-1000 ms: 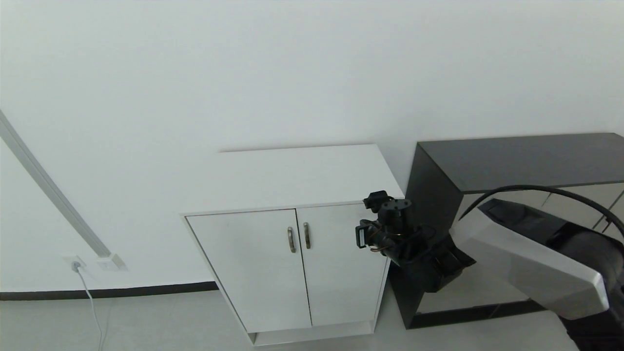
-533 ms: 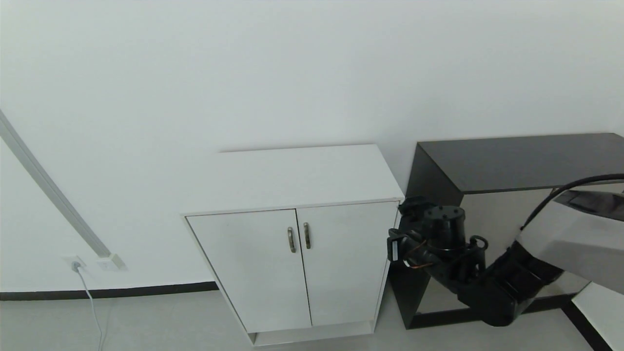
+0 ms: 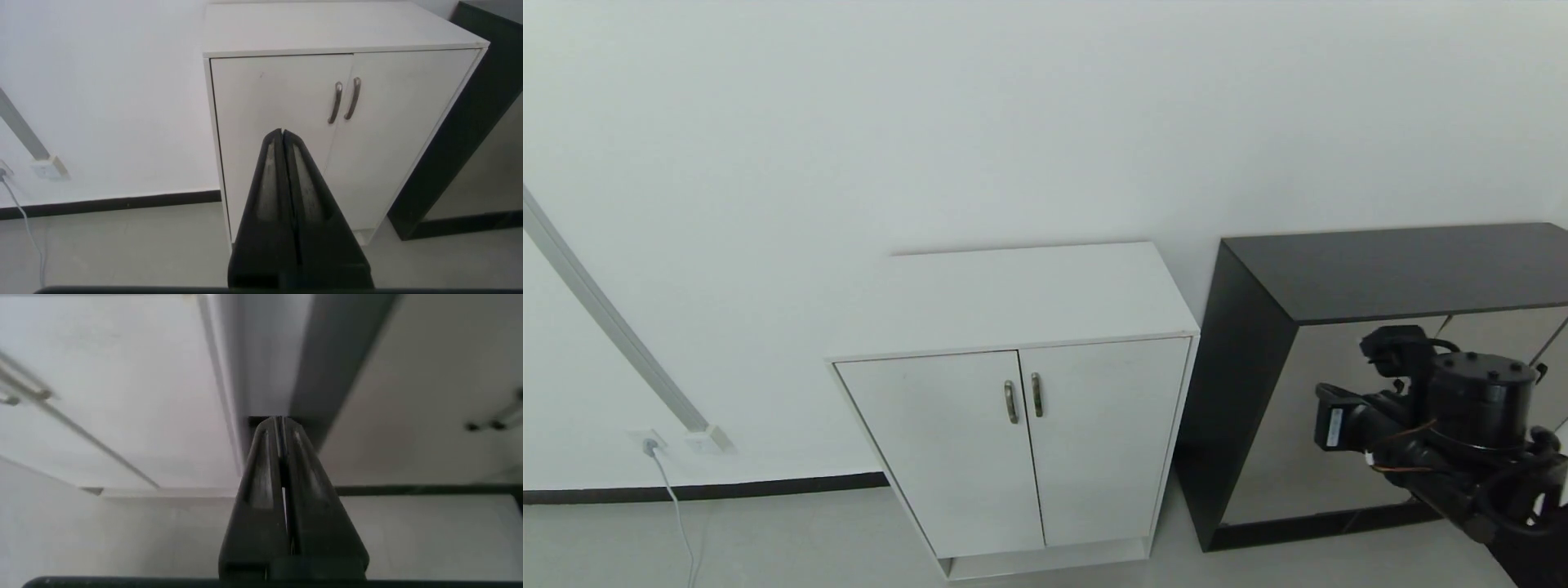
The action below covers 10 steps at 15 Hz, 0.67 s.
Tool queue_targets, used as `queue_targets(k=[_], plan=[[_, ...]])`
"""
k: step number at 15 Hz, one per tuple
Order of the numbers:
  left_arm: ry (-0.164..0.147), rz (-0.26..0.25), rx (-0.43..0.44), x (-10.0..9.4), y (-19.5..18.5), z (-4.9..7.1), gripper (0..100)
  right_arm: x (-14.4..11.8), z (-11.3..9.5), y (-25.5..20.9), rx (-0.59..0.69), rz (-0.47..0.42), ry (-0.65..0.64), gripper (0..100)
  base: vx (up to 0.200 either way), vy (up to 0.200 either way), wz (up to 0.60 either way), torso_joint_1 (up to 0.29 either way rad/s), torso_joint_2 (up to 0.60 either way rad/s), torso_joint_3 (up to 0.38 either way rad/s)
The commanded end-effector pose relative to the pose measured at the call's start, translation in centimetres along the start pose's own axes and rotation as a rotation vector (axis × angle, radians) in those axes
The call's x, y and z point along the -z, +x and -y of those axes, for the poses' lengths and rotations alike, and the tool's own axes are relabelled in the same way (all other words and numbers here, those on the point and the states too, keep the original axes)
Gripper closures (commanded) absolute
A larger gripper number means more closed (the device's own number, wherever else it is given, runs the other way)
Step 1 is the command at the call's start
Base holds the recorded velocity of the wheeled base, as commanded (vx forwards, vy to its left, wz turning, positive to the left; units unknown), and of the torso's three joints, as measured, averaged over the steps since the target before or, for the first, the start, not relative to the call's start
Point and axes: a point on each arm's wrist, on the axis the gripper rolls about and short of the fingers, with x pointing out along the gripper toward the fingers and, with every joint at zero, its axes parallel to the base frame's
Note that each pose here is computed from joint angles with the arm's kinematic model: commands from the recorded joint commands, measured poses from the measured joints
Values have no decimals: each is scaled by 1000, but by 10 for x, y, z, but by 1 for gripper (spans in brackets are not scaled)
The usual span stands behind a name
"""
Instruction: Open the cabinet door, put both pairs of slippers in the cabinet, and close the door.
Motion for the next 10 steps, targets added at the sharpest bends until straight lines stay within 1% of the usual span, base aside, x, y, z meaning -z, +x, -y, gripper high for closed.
queue_targets(k=[1,4,8,10], plan=[[1,-1,0,0,0,0,100,-8,42,-54,102,64,23,100,0,0,0,0,0,0],[1,-1,0,0,0,0,100,-5,57,-93,118,113,39,100,0,0,0,0,0,0],[-1,-1,0,0,0,0,100,-4,66,-152,116,164,24,100,0,0,0,0,0,0],[-1,-1,0,0,0,0,100,-1,68,-178,107,160,21,100,0,0,0,0,0,0]])
